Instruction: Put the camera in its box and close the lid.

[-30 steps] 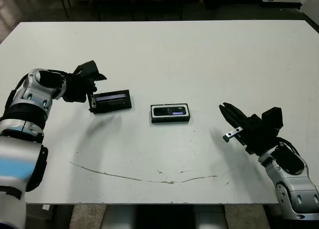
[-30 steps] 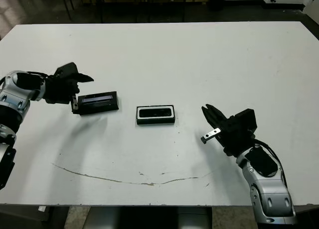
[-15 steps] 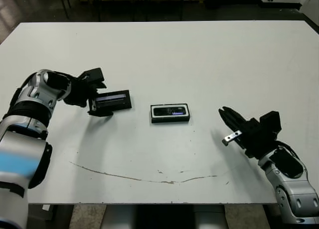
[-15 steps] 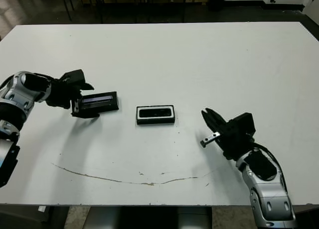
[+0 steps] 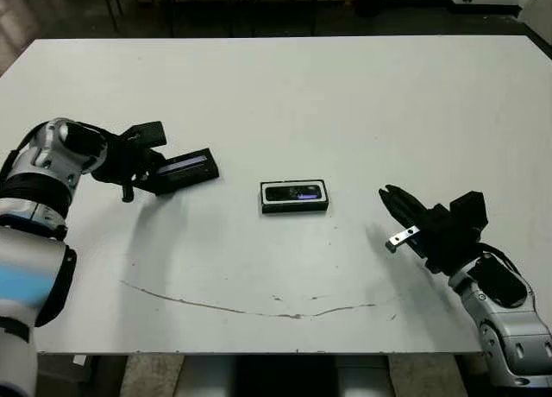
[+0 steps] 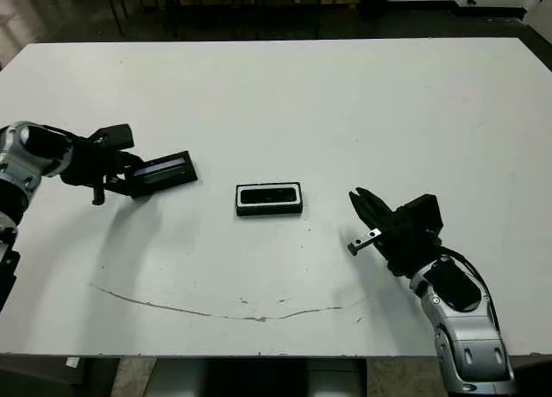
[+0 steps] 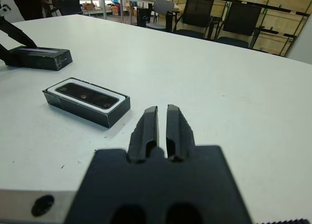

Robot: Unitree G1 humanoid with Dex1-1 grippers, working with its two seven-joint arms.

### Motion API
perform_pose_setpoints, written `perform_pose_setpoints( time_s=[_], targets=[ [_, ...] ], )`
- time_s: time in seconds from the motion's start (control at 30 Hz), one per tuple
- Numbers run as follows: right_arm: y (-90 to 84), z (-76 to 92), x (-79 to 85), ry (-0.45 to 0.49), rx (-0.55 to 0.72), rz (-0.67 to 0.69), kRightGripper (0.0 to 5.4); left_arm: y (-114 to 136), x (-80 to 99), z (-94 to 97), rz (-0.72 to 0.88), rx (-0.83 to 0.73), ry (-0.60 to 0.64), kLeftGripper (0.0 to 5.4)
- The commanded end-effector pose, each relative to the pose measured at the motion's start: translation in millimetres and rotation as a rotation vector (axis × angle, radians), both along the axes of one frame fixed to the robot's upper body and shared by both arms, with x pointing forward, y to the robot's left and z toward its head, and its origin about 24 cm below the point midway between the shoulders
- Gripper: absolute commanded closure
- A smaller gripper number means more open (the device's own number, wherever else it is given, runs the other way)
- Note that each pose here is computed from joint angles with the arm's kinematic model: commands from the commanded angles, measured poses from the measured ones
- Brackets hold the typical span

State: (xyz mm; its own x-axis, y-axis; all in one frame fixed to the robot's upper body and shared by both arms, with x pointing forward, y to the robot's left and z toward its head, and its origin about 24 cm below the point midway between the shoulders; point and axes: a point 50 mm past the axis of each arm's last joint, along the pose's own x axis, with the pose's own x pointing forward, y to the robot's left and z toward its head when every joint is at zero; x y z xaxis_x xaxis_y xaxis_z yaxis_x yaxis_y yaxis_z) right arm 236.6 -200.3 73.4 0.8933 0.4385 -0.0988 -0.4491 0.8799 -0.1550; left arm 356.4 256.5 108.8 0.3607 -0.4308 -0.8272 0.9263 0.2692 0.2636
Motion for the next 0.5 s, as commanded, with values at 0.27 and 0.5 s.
perform_pose_setpoints(
  time_s=[0.27, 0.5],
  targets=[
    [-0.4, -2.8, 4.3, 0.028, 0.016, 0.011, 5.4, 14, -8.4, -10.6, 0.198, -0.193, 0.045, 4.05],
    [2.3, -4.5, 4.4, 0.026, 0.036, 0.019, 5.4, -13, -8.6, -1.7, 0.197, -0.522, -0.193, 4.05]
  ],
)
